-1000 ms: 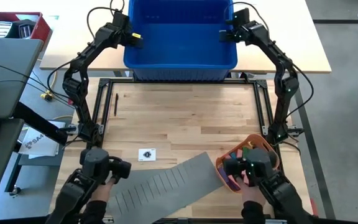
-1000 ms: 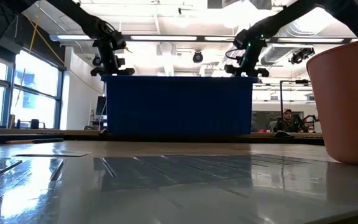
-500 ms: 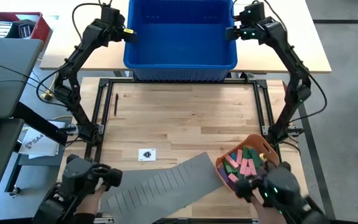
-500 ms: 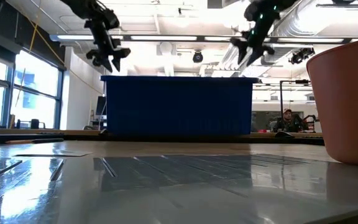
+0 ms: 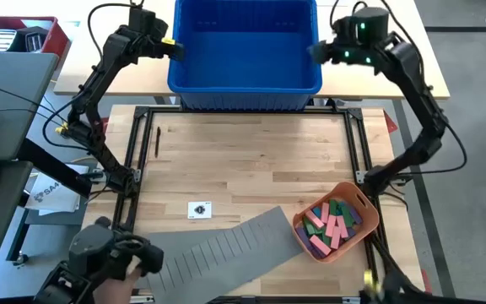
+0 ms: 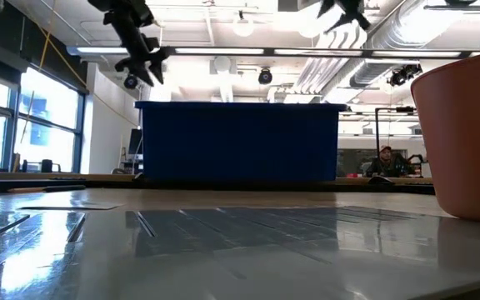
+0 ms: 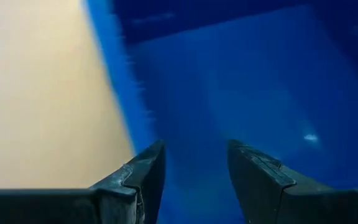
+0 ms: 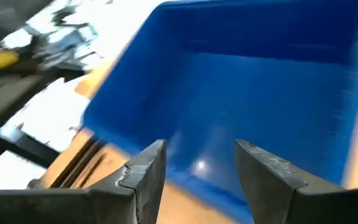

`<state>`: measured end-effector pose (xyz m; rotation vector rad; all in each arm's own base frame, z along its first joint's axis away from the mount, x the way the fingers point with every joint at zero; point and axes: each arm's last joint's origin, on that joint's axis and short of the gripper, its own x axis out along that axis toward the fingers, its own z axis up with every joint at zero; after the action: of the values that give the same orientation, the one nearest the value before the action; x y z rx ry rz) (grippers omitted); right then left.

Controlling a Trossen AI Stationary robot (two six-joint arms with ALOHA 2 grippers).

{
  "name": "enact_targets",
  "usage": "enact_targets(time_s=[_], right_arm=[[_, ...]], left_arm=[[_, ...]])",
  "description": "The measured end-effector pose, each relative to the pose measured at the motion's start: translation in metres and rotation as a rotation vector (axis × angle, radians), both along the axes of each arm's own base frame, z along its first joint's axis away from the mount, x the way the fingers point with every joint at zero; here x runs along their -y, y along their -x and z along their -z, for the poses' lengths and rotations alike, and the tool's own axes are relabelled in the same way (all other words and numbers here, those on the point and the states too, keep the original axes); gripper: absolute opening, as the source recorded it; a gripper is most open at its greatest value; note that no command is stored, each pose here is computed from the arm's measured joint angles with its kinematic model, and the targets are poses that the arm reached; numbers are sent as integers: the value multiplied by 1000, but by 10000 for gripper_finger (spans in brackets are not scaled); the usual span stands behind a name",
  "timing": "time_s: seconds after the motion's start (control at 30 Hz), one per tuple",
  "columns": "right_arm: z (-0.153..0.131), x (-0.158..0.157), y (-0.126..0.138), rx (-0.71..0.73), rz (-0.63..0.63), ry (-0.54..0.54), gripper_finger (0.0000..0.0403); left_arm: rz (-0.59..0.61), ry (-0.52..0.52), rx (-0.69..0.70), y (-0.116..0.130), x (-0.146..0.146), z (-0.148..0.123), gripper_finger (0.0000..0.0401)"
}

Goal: Sort blocks
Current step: Return to Home Position

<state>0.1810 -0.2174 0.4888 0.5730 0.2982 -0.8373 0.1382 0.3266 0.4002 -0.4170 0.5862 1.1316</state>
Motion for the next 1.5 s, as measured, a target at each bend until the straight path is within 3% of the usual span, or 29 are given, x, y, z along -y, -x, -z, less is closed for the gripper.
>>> enact_targets(time_s=[0.17,0.3,0.5,0.6,0.73,0.9,1.23,1.5], right_arm=[[-20,-59,-13,9,-239,123,164],[-29,-105,-18,31,-436,154,121],[-25,-163,4,-21,-725,73,21],[-15,-188,26,24,-813,45,9],[14,-210,59,183,-849,7,18],[62,-221,88,386,-883,-32,2],[143,-225,117,614,-946,10,1],[192,-222,143,767,-854,42,0]], left_arm=[[141,19,101,-6,11,-8,163],[215,10,167,-12,30,-22,163],[302,-60,218,-22,70,-50,163],[283,-82,236,-25,88,-60,163],[212,-74,247,-24,109,-67,163],[175,-34,249,-26,130,-70,163],[160,17,322,-36,146,-72,163],[144,40,350,-38,148,-72,163]])
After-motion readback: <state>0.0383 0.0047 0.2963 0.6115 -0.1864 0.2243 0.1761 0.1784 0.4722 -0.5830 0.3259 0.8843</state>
